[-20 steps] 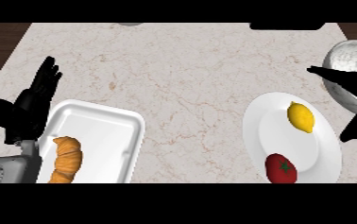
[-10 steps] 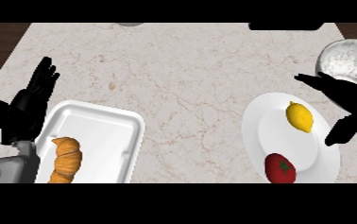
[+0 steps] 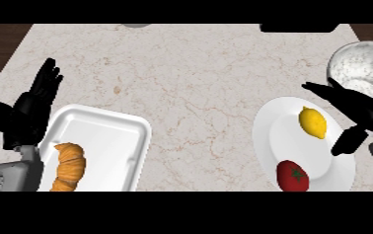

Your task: Pick the lemon from the plate and place it in the bowl

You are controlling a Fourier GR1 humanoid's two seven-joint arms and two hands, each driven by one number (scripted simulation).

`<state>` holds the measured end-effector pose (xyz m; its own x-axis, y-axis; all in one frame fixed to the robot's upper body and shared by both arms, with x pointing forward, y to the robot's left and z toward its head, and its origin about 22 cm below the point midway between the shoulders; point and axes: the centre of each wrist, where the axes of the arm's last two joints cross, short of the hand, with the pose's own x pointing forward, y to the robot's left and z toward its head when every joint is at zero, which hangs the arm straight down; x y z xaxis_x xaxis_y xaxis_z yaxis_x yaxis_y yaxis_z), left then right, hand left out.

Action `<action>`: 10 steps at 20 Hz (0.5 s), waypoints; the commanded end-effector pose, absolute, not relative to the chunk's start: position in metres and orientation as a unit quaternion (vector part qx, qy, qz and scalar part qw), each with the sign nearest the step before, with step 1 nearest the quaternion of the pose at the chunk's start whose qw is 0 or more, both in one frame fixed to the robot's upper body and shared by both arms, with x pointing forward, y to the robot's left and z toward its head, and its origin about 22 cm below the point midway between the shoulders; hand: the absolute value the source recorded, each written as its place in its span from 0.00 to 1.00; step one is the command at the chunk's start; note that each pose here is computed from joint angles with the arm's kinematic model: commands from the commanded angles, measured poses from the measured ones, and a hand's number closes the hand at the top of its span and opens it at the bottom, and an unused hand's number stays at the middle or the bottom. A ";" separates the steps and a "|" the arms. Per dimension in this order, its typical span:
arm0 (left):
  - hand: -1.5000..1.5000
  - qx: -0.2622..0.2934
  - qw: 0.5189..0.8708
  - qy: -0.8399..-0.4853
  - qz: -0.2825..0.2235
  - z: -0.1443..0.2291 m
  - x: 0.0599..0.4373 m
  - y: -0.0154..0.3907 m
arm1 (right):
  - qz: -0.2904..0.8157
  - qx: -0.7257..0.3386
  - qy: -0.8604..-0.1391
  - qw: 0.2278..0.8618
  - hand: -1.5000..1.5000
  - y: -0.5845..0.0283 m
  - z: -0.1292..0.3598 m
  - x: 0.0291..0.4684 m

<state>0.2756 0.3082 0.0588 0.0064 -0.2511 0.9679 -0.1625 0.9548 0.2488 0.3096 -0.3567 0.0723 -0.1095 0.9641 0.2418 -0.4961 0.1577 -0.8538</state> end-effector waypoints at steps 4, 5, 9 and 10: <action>0.50 0.147 0.692 -0.706 -0.041 0.060 0.276 0.315 | 0.592 -0.268 -0.416 0.636 0.00 -0.342 0.047 0.311; 0.50 0.147 0.695 -0.703 -0.033 0.051 0.271 0.309 | 0.592 -0.268 -0.421 0.633 0.00 -0.364 0.040 0.310; 0.50 0.148 0.694 -0.704 -0.034 0.052 0.277 0.321 | 0.594 -0.218 -0.417 0.652 1.00 -0.343 0.029 0.324; 0.50 0.138 0.690 -0.710 -0.025 0.058 0.281 0.307 | 0.618 -0.225 -0.434 0.616 1.00 -0.341 0.038 0.327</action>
<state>0.2756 0.3105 0.0541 0.0052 -0.2441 0.9697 -0.1601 0.9570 0.2418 0.3211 -0.3484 0.0435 -0.0735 0.9657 0.2491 -0.5586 0.1671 -0.8124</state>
